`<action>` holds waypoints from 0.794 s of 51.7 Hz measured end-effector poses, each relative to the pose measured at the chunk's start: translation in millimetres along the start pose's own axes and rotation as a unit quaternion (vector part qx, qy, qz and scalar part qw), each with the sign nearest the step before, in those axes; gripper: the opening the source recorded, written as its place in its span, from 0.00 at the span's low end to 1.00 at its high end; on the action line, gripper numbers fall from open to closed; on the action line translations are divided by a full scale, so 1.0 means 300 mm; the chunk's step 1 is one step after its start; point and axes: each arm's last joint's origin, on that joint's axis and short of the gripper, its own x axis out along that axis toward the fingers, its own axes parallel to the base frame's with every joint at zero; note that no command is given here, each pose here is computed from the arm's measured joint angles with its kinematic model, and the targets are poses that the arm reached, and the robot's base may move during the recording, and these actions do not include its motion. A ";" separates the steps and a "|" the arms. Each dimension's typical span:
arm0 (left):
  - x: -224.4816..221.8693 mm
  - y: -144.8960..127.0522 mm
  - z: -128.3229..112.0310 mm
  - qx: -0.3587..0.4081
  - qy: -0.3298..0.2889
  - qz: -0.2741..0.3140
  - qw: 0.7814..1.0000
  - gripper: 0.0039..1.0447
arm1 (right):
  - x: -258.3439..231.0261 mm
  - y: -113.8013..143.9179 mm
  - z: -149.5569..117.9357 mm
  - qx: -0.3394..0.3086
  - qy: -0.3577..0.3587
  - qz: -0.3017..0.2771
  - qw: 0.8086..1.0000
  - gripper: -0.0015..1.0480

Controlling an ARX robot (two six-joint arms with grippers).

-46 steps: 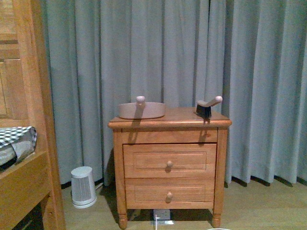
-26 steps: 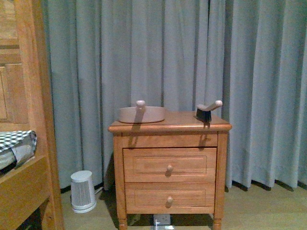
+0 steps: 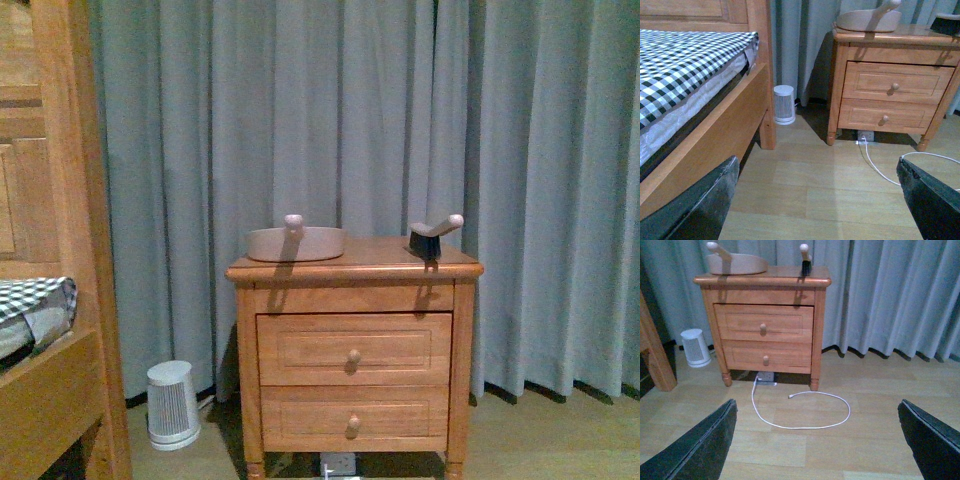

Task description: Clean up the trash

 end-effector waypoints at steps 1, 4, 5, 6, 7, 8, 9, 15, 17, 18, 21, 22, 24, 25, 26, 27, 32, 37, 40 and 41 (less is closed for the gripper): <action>0.000 0.000 0.000 0.000 0.000 0.000 1.000 0.93 | 0.000 0.000 0.000 0.000 0.000 0.000 1.000 0.93; 0.000 0.000 0.000 0.000 0.000 0.000 1.000 0.93 | 0.000 0.000 0.000 0.000 0.000 0.000 1.000 0.93; 0.000 0.000 0.000 0.000 0.000 0.000 1.000 0.93 | 0.000 0.000 0.000 0.000 0.000 0.000 1.000 0.93; 0.000 0.000 0.000 0.000 0.000 0.000 1.000 0.93 | 0.000 0.000 0.000 0.000 0.000 0.000 1.000 0.93; 0.000 0.000 0.000 0.000 0.000 0.000 1.000 0.93 | 0.000 0.000 0.000 0.000 0.000 0.000 1.000 0.93; 0.000 0.000 0.000 0.000 0.000 0.000 1.000 0.93 | 0.000 0.000 0.000 0.000 0.000 0.000 1.000 0.93; 0.000 0.000 0.000 0.000 0.000 0.000 1.000 0.93 | 0.000 0.000 0.000 0.000 0.000 0.000 1.000 0.93; 0.000 0.000 0.000 0.000 0.000 0.000 1.000 0.93 | 0.000 0.000 0.000 0.000 0.000 0.000 1.000 0.93; 0.000 0.000 0.000 0.000 0.000 0.000 1.000 0.93 | 0.000 0.000 0.000 0.000 0.000 0.000 1.000 0.93; 0.000 0.000 0.000 0.000 0.000 0.000 1.000 0.93 | 0.000 0.000 0.000 0.000 0.000 0.000 1.000 0.93; 0.000 0.000 0.000 0.000 0.000 0.000 1.000 0.93 | 0.000 0.000 0.000 0.000 0.000 0.000 1.000 0.93; 0.000 0.000 0.000 0.000 0.000 0.000 1.000 0.93 | 0.000 0.000 0.000 0.000 0.000 0.000 1.000 0.93; 0.000 0.000 0.000 0.000 0.000 0.000 1.000 0.93 | 0.000 0.000 0.000 0.000 0.000 0.000 1.000 0.93; 0.000 0.000 0.000 0.000 0.000 0.000 1.000 0.93 | 0.000 0.000 0.000 0.000 0.000 0.000 1.000 0.93; 0.000 0.000 0.000 0.000 0.000 0.001 1.000 0.93 | 0.000 0.000 0.000 0.000 0.000 0.000 1.000 0.93; 0.000 0.000 0.000 0.000 0.000 0.000 1.000 0.93 | 0.000 0.000 0.000 0.000 0.000 0.000 1.000 0.93; 0.000 0.000 0.000 0.000 0.000 0.000 1.000 0.93 | 0.000 0.000 0.000 0.000 0.000 0.000 1.000 0.93; 0.000 0.000 0.000 0.000 0.000 0.000 1.000 0.93 | 0.000 0.000 0.000 0.000 0.000 0.000 1.000 0.93; 0.000 0.000 0.000 0.000 0.000 0.000 1.000 0.93 | 0.000 0.000 0.000 0.000 0.000 0.000 1.000 0.93; 0.000 0.000 0.000 0.000 0.000 0.000 1.000 0.93 | 0.000 0.000 0.000 0.000 0.000 0.000 1.000 0.93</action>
